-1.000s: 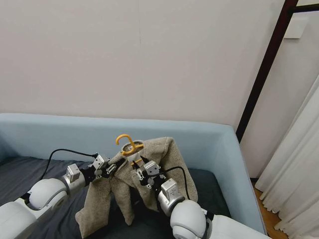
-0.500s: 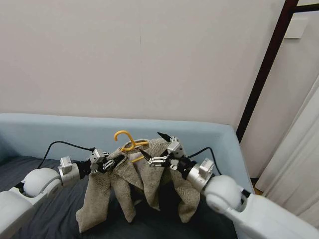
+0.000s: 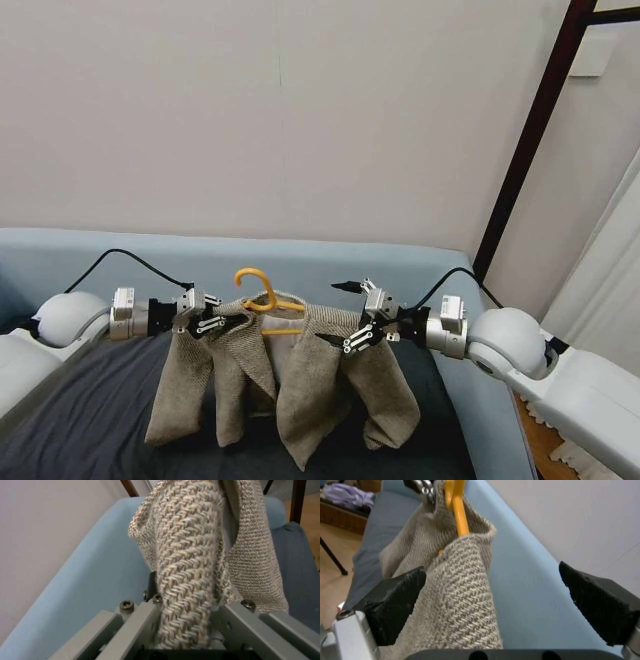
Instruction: Pick up the clothes from the sofa and hang them on the clothes hanger.
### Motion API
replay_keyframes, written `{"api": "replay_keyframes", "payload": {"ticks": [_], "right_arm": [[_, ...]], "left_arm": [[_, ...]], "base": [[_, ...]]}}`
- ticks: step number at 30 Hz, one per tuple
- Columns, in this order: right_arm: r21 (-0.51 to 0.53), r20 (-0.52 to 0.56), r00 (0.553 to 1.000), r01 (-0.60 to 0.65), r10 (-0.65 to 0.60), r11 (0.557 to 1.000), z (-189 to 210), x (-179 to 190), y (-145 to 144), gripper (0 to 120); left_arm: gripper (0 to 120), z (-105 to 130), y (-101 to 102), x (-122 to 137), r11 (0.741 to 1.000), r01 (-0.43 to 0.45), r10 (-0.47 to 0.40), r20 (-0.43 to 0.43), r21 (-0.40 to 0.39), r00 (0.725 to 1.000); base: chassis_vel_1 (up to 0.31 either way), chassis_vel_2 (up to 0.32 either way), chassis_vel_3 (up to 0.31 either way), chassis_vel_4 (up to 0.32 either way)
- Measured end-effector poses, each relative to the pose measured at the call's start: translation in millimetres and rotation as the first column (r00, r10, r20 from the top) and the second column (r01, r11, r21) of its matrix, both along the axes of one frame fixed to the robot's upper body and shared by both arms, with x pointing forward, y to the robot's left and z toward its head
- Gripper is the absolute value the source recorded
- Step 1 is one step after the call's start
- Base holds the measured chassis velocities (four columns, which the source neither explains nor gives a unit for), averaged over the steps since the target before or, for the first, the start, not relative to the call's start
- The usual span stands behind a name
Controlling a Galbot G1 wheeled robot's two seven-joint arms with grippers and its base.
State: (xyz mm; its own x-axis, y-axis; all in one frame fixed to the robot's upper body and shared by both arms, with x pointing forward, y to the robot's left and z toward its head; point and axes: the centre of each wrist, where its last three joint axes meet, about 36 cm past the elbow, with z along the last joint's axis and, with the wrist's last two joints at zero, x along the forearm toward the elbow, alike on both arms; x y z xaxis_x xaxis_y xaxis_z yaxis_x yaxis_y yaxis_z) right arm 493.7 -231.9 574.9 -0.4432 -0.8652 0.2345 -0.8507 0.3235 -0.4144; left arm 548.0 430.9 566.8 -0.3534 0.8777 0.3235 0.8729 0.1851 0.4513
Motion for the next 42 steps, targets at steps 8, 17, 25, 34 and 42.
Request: {"api": "replay_keyframes", "payload": {"ticks": [8, 17, 25, 34, 42], "right_arm": [[-0.121, -0.069, 0.994, -0.094, 0.086, 0.988, -3, 9, -6, 100], [-0.185, -0.028, 0.997, -0.076, 0.072, 0.980, -4, 9, 0, 72], [-0.195, -0.017, 0.996, -0.088, 0.086, 0.977, -4, 9, 2, 41], [-0.158, -0.165, 0.969, -0.209, 0.183, 0.965, 5, 15, -6, 11], [-0.159, -0.203, 0.957, -0.241, 0.207, 0.957, -1, 15, -8, 10]], "left_arm": [[3, 0, 2, 2, 1.000, 0.012, -0.012, 0.004, 0.018, 1.000], [4, 4, -6, 1, 0.998, 0.050, -0.050, 0.009, 0.028, 0.999], [3, -2, -15, 4, 0.997, 0.069, -0.069, 0.001, 0.038, 0.998], [3, -1, -16, 9, 0.994, 0.086, -0.088, 0.025, 0.066, 0.996], [3, 1, -19, 11, 0.994, 0.096, -0.098, 0.035, 0.059, 0.995]], "base": [[0.000, 0.000, 0.000, 0.000], [0.000, 0.000, 0.000, 0.000], [0.000, 0.000, 0.000, 0.000], [0.000, 0.000, 0.000, 0.000], [0.000, 0.000, 0.000, 0.000]]}}
